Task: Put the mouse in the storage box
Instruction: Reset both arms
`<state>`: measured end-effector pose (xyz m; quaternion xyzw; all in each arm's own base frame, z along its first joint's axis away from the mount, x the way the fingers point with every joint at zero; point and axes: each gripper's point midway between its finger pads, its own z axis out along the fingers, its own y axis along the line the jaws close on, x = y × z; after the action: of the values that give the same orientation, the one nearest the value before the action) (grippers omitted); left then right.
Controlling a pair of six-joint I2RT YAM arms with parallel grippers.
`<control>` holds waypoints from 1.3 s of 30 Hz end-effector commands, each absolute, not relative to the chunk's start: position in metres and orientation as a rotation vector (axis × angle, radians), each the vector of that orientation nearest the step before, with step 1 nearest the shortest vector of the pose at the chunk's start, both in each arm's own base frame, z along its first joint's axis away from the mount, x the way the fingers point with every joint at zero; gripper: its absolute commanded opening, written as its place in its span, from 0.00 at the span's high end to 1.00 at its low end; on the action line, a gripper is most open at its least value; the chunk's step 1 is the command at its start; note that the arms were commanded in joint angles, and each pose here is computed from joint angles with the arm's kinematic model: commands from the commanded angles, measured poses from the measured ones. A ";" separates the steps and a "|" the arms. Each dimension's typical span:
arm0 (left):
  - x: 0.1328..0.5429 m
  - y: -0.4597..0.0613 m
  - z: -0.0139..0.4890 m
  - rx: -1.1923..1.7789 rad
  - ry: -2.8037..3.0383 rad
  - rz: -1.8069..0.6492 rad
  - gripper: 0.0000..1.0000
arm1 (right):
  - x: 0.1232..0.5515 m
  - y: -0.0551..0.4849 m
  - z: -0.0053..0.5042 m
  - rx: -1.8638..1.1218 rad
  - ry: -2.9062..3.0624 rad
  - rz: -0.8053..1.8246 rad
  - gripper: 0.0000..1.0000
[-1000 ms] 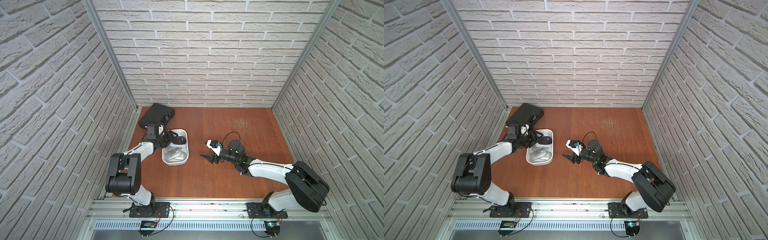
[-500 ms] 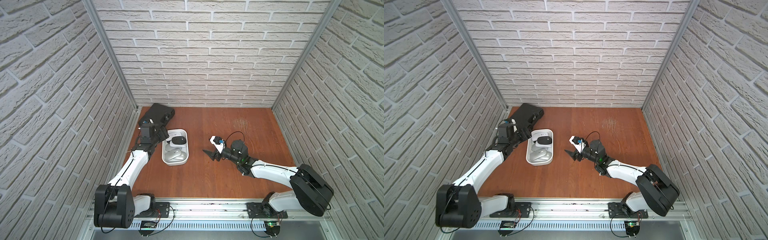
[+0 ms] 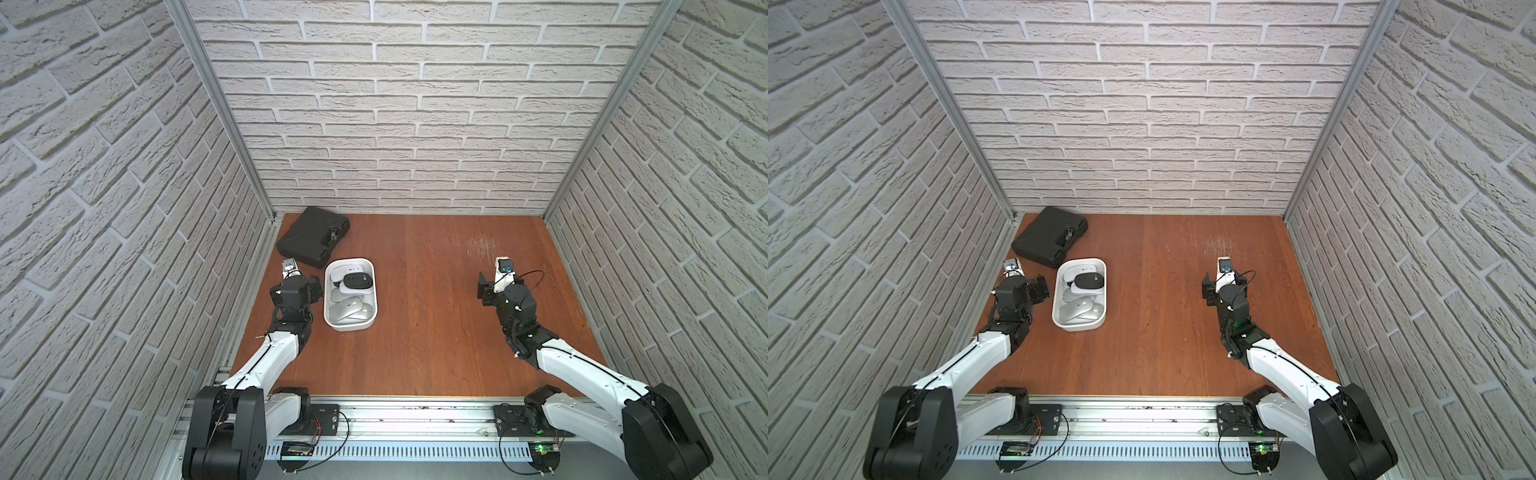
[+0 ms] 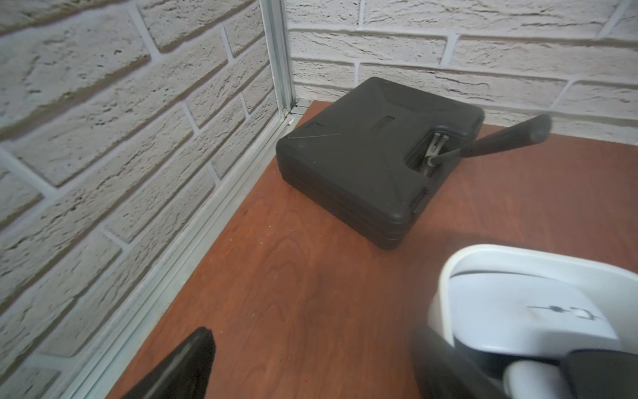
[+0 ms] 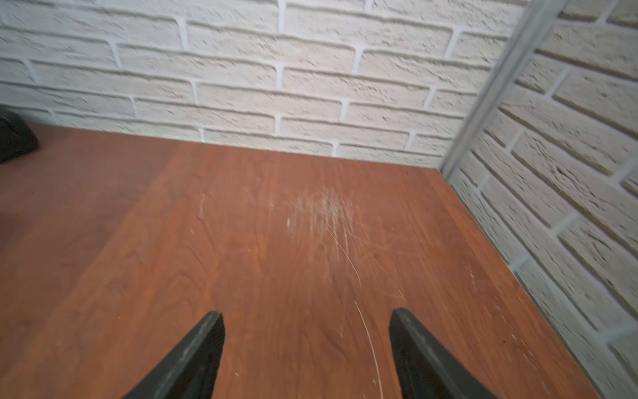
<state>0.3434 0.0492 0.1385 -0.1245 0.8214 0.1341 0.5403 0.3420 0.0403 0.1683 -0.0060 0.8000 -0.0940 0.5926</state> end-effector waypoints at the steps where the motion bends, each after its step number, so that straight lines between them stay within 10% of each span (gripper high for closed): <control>1: 0.344 0.061 0.132 -0.227 1.859 0.420 0.07 | 0.338 0.017 0.168 0.015 1.848 -0.345 0.21; 27: 0.395 0.037 0.088 0.017 1.941 0.196 0.02 | 0.391 -0.029 0.099 0.120 1.870 -0.258 0.26; 29: 0.395 0.038 0.088 0.016 1.939 0.196 0.02 | 0.391 -0.029 0.100 0.119 1.868 -0.258 0.01; 39: 0.395 0.037 0.088 0.019 1.943 0.193 0.02 | 0.390 -0.029 0.101 0.120 1.860 -0.259 0.01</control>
<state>0.3901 0.0404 0.0832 0.0018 0.8287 0.0915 0.5521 0.3901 -0.0298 0.0914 0.0471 0.8084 -0.1167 0.5750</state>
